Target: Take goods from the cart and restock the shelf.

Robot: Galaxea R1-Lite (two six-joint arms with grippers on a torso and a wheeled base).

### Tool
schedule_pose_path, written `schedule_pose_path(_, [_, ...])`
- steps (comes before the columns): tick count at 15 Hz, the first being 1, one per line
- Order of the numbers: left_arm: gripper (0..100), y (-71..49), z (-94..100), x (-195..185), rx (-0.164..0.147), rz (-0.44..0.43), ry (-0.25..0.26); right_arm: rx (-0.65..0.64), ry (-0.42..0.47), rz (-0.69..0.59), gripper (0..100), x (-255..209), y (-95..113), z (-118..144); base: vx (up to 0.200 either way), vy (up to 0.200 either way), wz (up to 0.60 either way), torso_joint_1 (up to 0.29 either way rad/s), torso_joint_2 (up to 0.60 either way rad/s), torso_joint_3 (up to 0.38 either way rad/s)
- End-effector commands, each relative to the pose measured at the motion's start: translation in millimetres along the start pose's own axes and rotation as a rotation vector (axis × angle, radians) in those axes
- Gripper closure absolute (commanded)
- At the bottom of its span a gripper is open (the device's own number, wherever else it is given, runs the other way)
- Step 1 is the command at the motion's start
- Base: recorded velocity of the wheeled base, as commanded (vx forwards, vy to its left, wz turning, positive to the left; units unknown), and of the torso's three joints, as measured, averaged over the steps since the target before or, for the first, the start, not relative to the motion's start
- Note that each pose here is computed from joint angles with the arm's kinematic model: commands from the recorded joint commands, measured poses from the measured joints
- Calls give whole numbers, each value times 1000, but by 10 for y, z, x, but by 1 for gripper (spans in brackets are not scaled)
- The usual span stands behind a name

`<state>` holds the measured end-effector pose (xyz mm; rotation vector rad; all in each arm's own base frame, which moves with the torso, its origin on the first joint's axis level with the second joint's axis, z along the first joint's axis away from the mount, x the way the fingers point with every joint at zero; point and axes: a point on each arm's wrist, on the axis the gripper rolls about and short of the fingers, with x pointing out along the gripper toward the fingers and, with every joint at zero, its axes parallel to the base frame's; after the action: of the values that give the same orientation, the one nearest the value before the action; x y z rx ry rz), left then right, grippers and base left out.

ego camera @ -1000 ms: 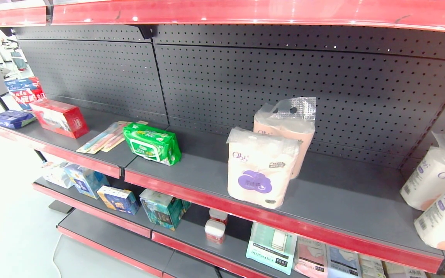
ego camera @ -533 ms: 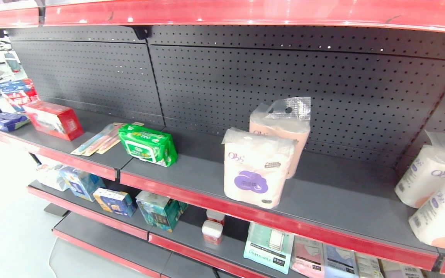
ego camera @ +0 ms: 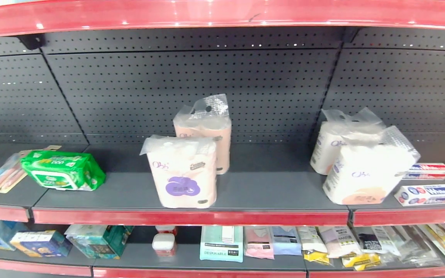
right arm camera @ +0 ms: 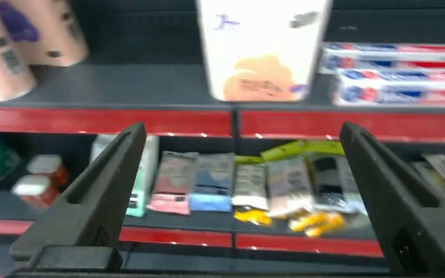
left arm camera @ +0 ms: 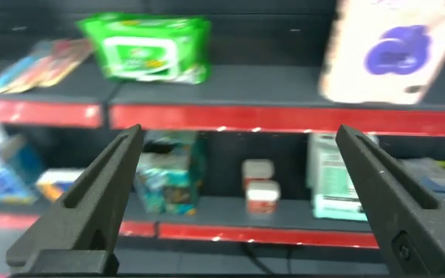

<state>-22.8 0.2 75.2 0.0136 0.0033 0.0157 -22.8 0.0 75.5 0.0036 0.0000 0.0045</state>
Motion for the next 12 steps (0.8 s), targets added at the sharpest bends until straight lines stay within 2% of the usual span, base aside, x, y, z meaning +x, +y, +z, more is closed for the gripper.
schedule_pose_path(1, [0,0,0,1,0,1,1,-1,2,0,0,1,0,0,0,0,-600,2,2,7])
schedule_pose_path(4, [0,0,0,0,0,1,0,-1,2,0,0,1,0,0,0,0,-600,2,-1,2])
schedule_pose_path(10, [0,-1,5,0,8,-2,-5,-1,2,0,0,1,0,0,0,0,0,0,0,0])
schedule_pose_path(11, [0,1,208,-44,0,-7,-66,-1,2,0,0,1,0,0,0,0,0,0,0,0])
schedule_pose_path(12, [0,13,708,-19,-59,-34,-76,-1,2,0,0,1,0,0,0,0,0,0,0,0])
